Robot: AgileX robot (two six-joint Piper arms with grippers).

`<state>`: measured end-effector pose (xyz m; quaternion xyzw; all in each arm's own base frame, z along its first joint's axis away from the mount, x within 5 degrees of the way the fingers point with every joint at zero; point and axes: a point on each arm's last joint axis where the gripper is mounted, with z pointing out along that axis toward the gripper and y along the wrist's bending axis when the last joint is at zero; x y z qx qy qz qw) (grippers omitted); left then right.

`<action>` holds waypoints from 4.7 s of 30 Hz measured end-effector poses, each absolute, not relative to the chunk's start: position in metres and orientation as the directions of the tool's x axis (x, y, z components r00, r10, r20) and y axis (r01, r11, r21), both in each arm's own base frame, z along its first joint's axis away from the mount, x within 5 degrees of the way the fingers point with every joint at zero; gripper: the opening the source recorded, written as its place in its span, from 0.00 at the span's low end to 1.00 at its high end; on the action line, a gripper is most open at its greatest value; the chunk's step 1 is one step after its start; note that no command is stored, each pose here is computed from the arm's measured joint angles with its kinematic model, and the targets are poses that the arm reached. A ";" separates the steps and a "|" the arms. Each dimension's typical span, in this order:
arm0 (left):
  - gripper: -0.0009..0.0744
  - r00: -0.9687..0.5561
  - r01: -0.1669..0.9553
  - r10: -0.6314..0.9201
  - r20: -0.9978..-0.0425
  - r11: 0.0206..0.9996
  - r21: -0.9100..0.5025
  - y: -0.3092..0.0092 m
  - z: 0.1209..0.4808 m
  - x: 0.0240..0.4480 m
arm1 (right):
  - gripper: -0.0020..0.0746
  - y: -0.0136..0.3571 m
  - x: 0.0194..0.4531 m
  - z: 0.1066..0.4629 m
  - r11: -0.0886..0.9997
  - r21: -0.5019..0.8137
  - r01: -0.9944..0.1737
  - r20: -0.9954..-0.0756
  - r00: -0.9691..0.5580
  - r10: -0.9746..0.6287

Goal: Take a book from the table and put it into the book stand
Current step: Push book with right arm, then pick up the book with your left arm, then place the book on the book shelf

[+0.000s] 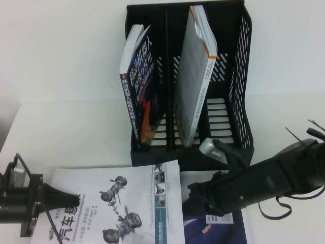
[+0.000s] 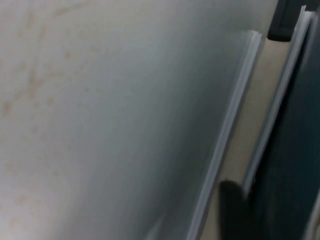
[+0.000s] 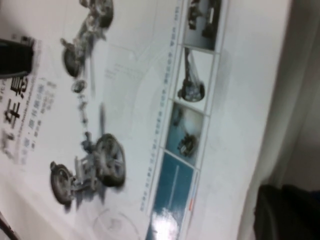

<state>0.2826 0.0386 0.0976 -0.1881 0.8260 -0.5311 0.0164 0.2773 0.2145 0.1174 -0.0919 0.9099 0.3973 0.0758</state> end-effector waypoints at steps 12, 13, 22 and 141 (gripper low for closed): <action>0.18 -0.922 -0.231 -0.385 0.046 0.452 -0.862 0.035 0.169 0.274 | 0.03 0.166 0.290 0.157 0.726 0.606 -0.325 -0.318 -0.936 -0.153; 0.18 -0.921 -0.214 -0.390 0.020 0.462 -0.861 0.034 0.179 0.272 | 0.03 0.164 0.289 0.162 0.726 0.600 -0.336 -0.329 -0.931 -0.159; 0.18 -0.878 -0.010 -0.395 -0.269 0.578 -0.816 0.017 0.279 0.228 | 0.03 0.161 0.276 0.191 0.690 0.597 -0.409 -0.359 -0.905 -0.226; 0.69 -0.589 0.256 -0.211 -0.780 0.867 -0.428 -0.276 0.418 0.371 | 0.03 0.063 0.201 0.327 0.989 0.018 -0.146 -0.664 -0.742 -0.098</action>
